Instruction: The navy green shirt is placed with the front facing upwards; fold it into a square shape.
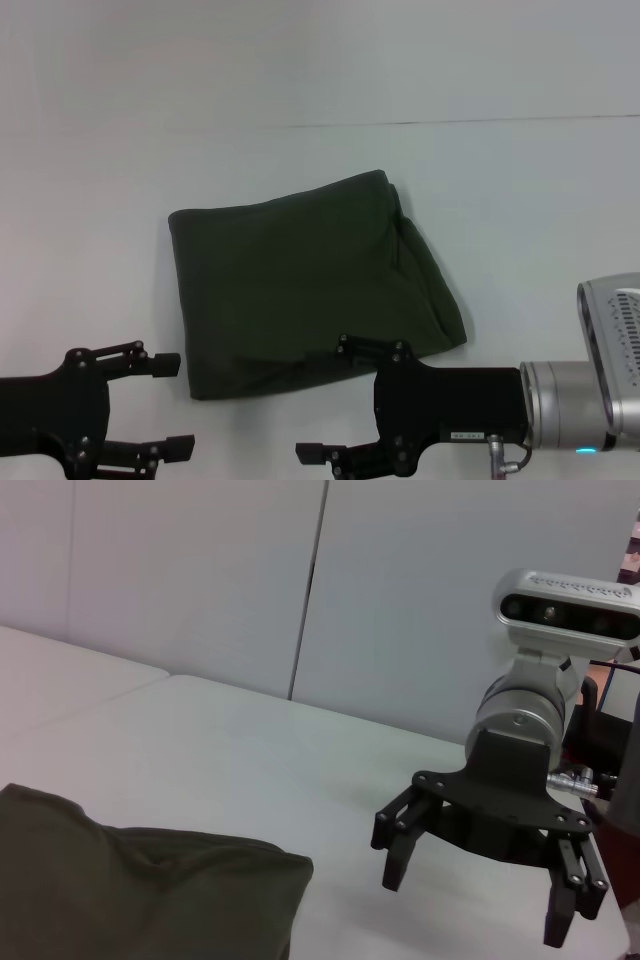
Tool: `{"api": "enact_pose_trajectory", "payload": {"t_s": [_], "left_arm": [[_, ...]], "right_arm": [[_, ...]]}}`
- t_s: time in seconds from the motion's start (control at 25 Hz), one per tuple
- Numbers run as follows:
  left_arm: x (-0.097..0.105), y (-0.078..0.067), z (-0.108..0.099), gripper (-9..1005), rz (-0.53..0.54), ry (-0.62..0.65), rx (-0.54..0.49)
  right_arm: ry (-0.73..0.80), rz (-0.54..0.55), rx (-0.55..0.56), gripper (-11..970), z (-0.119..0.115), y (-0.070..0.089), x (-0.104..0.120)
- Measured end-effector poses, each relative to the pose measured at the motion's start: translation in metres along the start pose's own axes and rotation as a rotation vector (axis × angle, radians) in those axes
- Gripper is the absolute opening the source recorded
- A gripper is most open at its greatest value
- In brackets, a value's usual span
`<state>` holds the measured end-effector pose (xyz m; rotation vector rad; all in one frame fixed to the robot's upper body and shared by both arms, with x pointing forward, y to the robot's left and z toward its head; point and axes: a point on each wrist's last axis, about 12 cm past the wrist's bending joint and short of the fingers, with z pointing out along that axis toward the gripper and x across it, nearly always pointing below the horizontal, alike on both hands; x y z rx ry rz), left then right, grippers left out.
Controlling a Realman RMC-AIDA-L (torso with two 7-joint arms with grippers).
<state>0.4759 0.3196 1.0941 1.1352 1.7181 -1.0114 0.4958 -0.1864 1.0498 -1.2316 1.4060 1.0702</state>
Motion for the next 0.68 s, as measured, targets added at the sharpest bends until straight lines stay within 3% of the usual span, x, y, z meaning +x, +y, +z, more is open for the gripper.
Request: {"api": "enact_pose_trajectory", "payload": {"t_s": [0.68], "left_arm": [[0.0004,-0.0016,-0.0015,900,-0.003,-0.012,-0.001]], "right_arm": [[0.011,0.009,-0.009,919,0.002,-0.0027,-0.0003]]}}
